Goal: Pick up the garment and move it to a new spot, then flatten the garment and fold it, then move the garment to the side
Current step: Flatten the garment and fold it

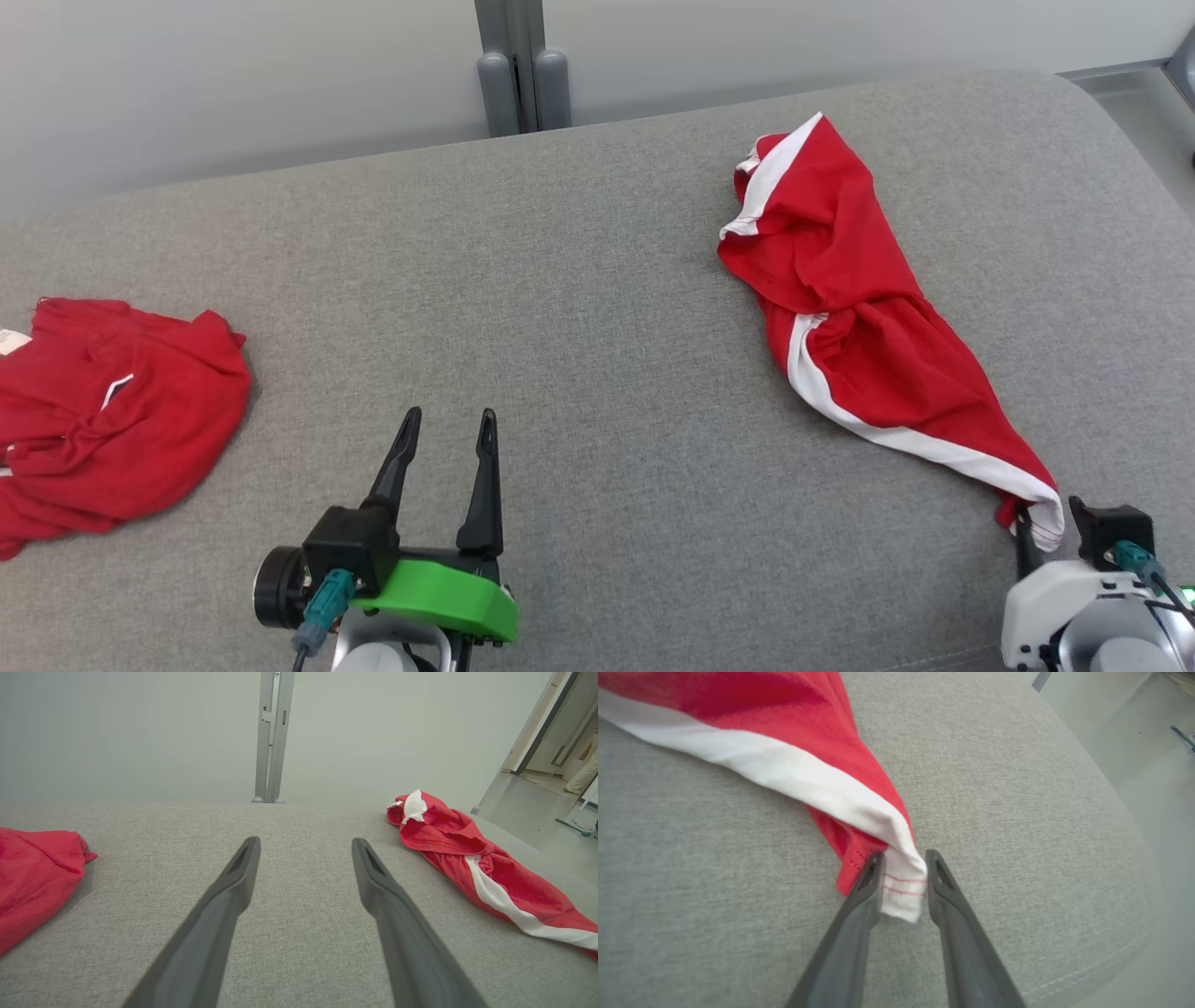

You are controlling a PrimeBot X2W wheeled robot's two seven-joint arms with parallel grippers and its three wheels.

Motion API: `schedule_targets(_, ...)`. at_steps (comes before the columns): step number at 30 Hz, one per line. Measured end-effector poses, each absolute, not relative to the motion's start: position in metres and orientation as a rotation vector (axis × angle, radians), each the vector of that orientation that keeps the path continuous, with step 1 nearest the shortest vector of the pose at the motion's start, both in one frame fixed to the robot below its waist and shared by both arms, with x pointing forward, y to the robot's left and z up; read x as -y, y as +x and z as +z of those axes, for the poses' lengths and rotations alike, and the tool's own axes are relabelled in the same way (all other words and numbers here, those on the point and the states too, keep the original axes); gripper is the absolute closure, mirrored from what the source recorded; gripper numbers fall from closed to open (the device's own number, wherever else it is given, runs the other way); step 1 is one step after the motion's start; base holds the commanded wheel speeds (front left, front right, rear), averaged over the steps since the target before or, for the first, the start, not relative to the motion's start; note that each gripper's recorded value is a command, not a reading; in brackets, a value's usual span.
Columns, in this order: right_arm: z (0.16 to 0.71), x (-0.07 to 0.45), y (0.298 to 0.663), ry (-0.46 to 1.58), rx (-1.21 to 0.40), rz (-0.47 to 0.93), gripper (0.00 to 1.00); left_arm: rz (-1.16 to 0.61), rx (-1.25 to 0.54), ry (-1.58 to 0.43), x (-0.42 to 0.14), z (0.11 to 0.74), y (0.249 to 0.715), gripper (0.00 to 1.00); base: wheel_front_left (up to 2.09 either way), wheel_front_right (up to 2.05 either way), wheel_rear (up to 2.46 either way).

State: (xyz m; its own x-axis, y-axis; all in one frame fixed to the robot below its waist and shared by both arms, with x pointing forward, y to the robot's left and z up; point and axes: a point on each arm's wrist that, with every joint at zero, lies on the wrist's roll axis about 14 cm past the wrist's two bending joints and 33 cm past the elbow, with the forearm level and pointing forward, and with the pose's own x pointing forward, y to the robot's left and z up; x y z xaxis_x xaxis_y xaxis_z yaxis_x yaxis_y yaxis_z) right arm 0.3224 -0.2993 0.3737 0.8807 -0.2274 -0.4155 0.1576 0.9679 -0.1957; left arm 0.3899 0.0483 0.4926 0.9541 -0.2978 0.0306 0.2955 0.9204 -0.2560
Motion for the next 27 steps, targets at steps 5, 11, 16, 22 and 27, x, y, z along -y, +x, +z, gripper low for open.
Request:
schedule_targets(5, 0.401, 0.264, 0.355, -0.144, -0.314, -0.122, 0.0, -0.309, -0.006, -0.261, -0.048, 0.494, 0.388, 0.0, 0.0, 0.0, 0.0)
schedule_targets(11, 0.461, 0.193, 0.39, -0.062, -0.08, 0.056, 0.0, -0.296, -0.004, -0.261, -0.053, 0.495, 0.384, 0.0, 0.0, 0.0, 0.0)
schedule_targets(16, 0.479, 0.158, 0.39, 0.028, -0.013, 0.142, 0.0, -0.275, 0.005, -0.259, -0.061, 0.497, 0.381, 0.0, 0.0, 0.0, 0.0)
schedule_targets(22, 0.456, 0.147, 0.393, 0.053, -0.096, 0.166, 0.0, -0.241, 0.006, -0.256, -0.072, 0.497, 0.376, 0.0, 0.0, 0.0, 0.0)
schedule_targets(27, 0.445, 0.149, 0.415, 0.045, -0.154, 0.157, 0.0, -0.21, 0.0, -0.253, -0.082, 0.494, 0.373, 0.0, 0.0, 0.0, 0.0)
